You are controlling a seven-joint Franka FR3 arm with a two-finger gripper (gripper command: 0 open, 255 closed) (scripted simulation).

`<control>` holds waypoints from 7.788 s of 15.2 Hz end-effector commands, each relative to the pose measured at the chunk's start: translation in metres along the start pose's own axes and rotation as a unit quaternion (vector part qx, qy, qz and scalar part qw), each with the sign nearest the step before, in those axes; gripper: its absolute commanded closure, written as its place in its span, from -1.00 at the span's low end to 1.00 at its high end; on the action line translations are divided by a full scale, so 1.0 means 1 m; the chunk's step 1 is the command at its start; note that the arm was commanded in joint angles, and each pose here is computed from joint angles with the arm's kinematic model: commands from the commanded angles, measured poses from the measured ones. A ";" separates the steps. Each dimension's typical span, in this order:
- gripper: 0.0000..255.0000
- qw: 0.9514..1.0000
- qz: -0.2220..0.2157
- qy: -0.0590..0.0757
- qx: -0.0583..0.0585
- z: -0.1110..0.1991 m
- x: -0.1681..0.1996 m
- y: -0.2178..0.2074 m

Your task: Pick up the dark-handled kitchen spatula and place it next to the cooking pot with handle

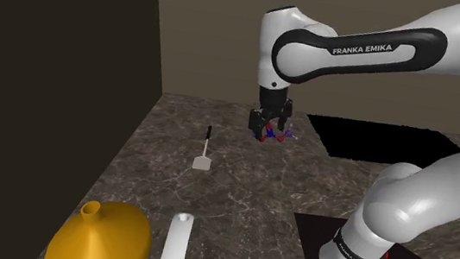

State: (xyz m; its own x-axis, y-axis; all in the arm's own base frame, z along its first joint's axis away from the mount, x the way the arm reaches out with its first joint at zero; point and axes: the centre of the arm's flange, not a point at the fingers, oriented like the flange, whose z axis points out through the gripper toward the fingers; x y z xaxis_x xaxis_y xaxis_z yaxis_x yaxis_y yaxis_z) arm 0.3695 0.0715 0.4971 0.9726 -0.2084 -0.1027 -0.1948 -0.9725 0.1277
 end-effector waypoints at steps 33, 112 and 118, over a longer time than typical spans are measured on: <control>-1.00 0.943 0.320 0.060 0.067 0.126 0.216 -0.092; 1.00 0.943 0.320 0.060 0.067 -0.080 -0.094 -0.109; 1.00 0.943 0.320 0.060 0.067 -0.074 -0.172 -0.122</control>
State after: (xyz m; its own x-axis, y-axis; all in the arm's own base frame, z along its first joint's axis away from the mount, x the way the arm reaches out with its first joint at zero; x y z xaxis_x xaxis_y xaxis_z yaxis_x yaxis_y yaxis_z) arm 0.2473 0.2287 0.5730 0.6565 -0.7514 0.0669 -0.7530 -0.6580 -0.0011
